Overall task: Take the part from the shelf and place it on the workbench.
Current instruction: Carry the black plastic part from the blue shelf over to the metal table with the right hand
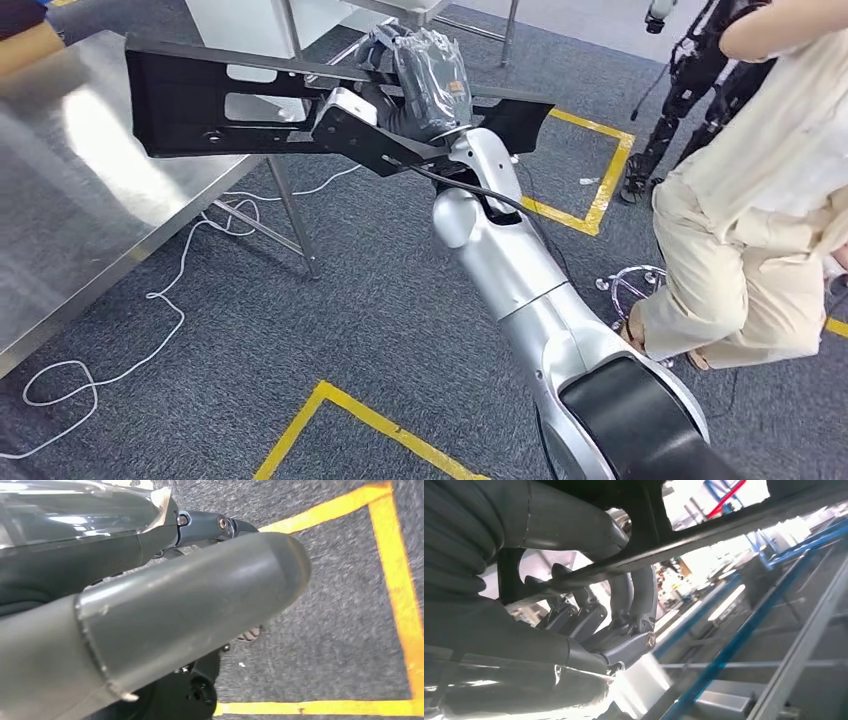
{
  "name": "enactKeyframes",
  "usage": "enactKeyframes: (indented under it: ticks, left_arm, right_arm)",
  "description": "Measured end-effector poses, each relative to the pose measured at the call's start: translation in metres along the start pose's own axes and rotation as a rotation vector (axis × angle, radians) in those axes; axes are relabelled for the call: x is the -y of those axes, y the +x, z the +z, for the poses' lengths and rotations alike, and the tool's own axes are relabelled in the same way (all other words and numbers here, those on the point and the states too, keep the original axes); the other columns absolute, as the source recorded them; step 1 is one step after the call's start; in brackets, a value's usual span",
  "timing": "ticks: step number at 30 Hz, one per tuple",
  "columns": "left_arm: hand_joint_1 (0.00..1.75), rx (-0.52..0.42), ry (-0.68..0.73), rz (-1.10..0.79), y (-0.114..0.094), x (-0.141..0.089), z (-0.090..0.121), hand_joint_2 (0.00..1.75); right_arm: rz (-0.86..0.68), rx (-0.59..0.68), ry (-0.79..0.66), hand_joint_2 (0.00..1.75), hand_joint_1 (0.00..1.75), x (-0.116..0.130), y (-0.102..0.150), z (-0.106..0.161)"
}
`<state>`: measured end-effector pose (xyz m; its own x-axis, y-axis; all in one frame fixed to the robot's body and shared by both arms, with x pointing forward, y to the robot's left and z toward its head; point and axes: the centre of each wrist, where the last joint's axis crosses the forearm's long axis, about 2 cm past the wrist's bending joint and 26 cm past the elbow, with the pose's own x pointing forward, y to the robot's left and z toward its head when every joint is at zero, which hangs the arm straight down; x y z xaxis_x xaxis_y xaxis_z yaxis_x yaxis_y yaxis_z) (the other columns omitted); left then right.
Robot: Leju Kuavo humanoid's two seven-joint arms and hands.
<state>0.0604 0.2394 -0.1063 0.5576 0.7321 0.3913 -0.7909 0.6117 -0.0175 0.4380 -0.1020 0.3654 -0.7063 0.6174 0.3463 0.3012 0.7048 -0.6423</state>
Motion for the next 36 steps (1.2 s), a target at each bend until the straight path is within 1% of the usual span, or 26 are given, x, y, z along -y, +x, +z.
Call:
enactKeyframes:
  ticks: [4, 9, 14, 20, 28, 36]
  left_arm:
    - [0.0, -0.001, 0.002, 0.0, 0.0, -0.001, 0.0, 0.0]
    - [0.0, -0.002, 0.005, -0.001, -0.001, -0.001, 0.0, 0.0]
    - [0.0, -0.003, 0.013, -0.003, -0.001, -0.004, 0.0, 0.0]
    - [0.0, -0.003, 0.015, -0.004, -0.001, -0.004, 0.0, 0.0]
    - [0.0, 0.0, 0.012, -0.004, 0.001, -0.002, -0.001, 0.0]
    - [0.0, 0.001, 0.005, -0.005, 0.001, -0.002, -0.001, 0.0]
  right_arm:
    - [0.004, -0.022, 0.019, 1.75, 1.75, -0.004, -0.006, 0.005]
    - [0.007, -0.024, 0.027, 1.75, 1.75, -0.005, -0.007, 0.004]
    - [0.006, -0.017, 0.032, 1.75, 1.75, -0.008, -0.002, 0.002]
    - [0.027, -0.025, 0.052, 1.75, 1.75, -0.012, -0.005, 0.004]
    - [0.065, -0.019, 0.055, 1.75, 1.75, -0.01, -0.005, 0.001]
    - [0.127, -0.043, 0.077, 1.75, 1.75, -0.011, -0.017, 0.008]
